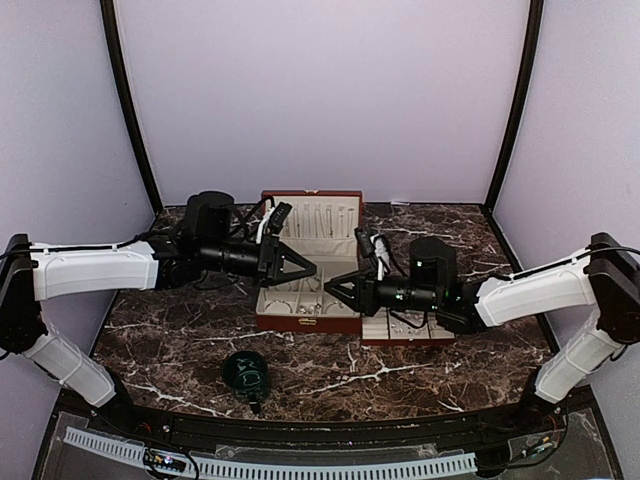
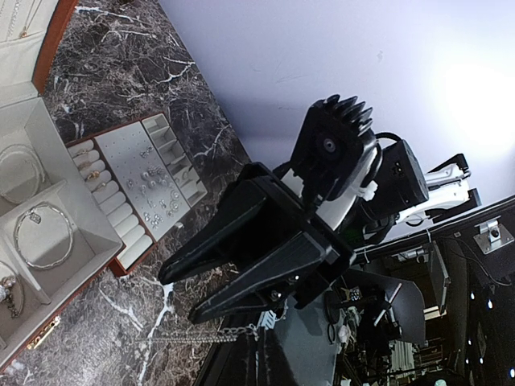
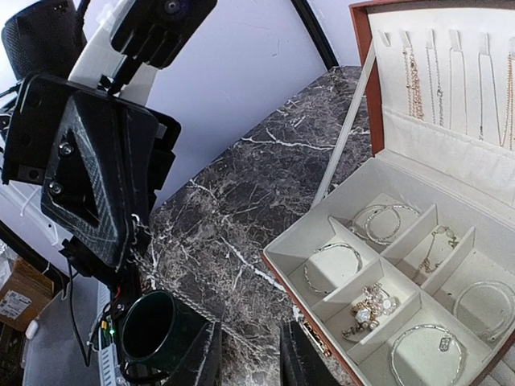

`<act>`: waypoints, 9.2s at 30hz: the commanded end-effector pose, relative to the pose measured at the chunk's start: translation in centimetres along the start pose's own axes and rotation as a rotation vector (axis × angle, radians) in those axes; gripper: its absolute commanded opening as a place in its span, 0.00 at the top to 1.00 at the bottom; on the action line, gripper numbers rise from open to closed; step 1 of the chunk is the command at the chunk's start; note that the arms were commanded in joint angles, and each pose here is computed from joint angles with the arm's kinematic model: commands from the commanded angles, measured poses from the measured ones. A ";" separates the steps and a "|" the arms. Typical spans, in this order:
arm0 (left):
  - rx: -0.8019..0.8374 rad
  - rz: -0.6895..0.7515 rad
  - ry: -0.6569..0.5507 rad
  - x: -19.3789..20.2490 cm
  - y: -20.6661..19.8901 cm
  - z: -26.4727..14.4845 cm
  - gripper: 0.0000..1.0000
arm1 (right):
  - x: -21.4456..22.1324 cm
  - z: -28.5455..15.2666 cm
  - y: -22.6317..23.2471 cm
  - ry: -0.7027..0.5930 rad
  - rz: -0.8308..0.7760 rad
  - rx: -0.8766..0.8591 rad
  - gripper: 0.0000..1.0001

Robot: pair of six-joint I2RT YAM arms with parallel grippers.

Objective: Organize the mixed jewelry
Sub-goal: Adjust the necklace at the center of the board, then pass from the left arm to the right, then adjust the jewelry box at the center of the board.

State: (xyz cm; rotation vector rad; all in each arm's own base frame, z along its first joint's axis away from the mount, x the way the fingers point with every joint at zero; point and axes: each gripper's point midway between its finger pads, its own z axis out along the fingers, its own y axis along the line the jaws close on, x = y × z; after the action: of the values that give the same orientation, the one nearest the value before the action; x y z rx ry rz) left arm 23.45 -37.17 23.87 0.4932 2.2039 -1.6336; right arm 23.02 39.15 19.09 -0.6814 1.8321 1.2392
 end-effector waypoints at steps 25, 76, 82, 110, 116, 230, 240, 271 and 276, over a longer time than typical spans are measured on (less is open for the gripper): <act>0.043 0.040 -0.019 -0.8 -2.5 -0.9 1.00 | 0.0 1.9 0.9 0.019 -0.083 -0.012 0.82; 0.047 0.239 0.146 1.3 -2.8 -0.9 1.00 | -1.4 -0.3 3.2 0.013 -0.013 -0.156 0.73; 0.036 0.301 0.242 3.6 -0.6 -0.4 1.00 | 0.4 -1.3 1.2 0.034 -0.026 -0.064 0.73; -0.075 0.448 0.576 12.1 9.6 3.4 1.00 | 12.3 0.3 -0.5 0.248 -0.071 -0.024 0.76; -0.066 0.443 0.578 12.3 9.7 3.4 1.00 | 13.9 1.6 0.0 0.309 -0.092 -0.051 0.81; -0.713 0.114 -0.382 -9.6 15.5 -10.8 0.35 | -14.2 -1.0 -5.0 0.050 -0.167 0.551 1.00; -0.777 0.153 -0.362 -12.4 19.7 -9.0 0.27 | -15.5 -0.4 -4.5 -0.003 -0.167 0.518 1.00; -0.825 0.314 -0.386 -18.2 20.0 -8.6 0.51 | -15.0 -2.0 -4.1 -0.018 -0.133 0.522 1.00; -0.806 0.330 -0.366 -18.3 20.1 -8.0 0.81 | -15.1 -2.1 -4.1 -0.019 -0.136 0.527 1.00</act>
State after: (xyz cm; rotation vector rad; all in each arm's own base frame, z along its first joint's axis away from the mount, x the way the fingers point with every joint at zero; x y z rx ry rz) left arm 47.94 -24.83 16.79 0.2313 2.1523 -0.5129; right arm 33.49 36.35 28.95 -0.5153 1.9769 0.6278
